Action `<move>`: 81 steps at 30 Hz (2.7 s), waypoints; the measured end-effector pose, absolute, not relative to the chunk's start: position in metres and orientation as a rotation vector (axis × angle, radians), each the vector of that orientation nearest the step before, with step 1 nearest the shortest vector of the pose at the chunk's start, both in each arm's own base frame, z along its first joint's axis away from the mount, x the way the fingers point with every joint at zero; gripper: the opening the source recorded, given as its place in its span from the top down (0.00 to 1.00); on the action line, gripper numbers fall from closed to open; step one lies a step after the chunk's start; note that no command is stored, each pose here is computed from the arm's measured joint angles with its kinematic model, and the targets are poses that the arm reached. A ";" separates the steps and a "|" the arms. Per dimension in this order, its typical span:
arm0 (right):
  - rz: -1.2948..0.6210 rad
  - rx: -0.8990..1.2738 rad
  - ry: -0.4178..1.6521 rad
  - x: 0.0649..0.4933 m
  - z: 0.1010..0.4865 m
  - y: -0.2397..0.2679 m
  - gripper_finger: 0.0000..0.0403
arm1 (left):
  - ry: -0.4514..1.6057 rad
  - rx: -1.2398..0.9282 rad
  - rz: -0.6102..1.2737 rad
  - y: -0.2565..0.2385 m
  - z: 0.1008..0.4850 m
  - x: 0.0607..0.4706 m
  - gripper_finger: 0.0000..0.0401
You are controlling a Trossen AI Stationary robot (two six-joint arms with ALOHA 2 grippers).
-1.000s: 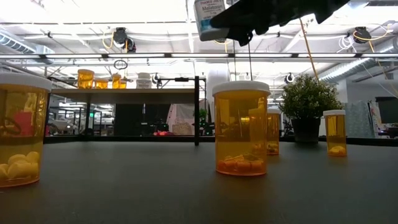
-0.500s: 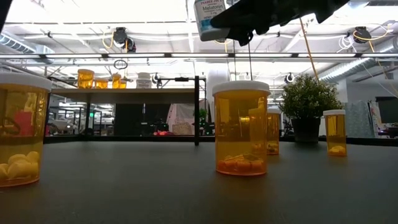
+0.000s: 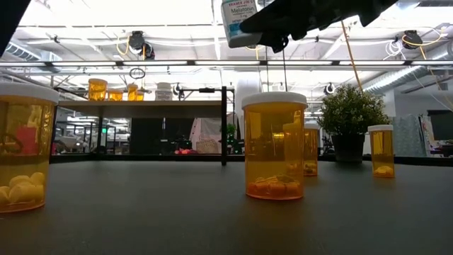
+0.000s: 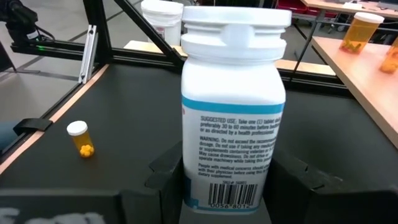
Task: Pick and place medicine bottles onto shelf by color
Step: Put the white pill bottle on the shelf aligned with the other white pill bottle
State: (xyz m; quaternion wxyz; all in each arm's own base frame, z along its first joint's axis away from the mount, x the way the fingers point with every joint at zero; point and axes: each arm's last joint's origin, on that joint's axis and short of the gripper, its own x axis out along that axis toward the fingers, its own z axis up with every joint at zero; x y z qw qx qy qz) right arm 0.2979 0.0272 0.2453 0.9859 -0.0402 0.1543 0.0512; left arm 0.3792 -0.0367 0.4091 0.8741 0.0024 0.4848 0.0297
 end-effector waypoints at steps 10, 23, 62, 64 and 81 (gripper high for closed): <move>0.104 -0.087 0.321 0.298 0.244 0.027 0.59 | 1.057 0.027 0.068 -0.038 0.394 0.383 0.24; 0.104 -0.101 0.306 0.298 0.246 0.027 0.59 | 1.062 0.046 0.002 -0.053 0.388 0.386 0.24; 0.106 -0.127 0.303 0.298 0.246 0.028 0.56 | 1.098 0.033 0.048 -0.047 0.367 0.404 0.56; 0.100 -0.121 0.300 0.298 0.246 0.028 0.51 | 1.100 0.043 0.036 -0.047 0.369 0.402 0.55; 0.085 -0.137 0.311 0.291 0.253 0.026 0.19 | 1.136 0.200 -0.024 -0.020 0.427 0.327 0.54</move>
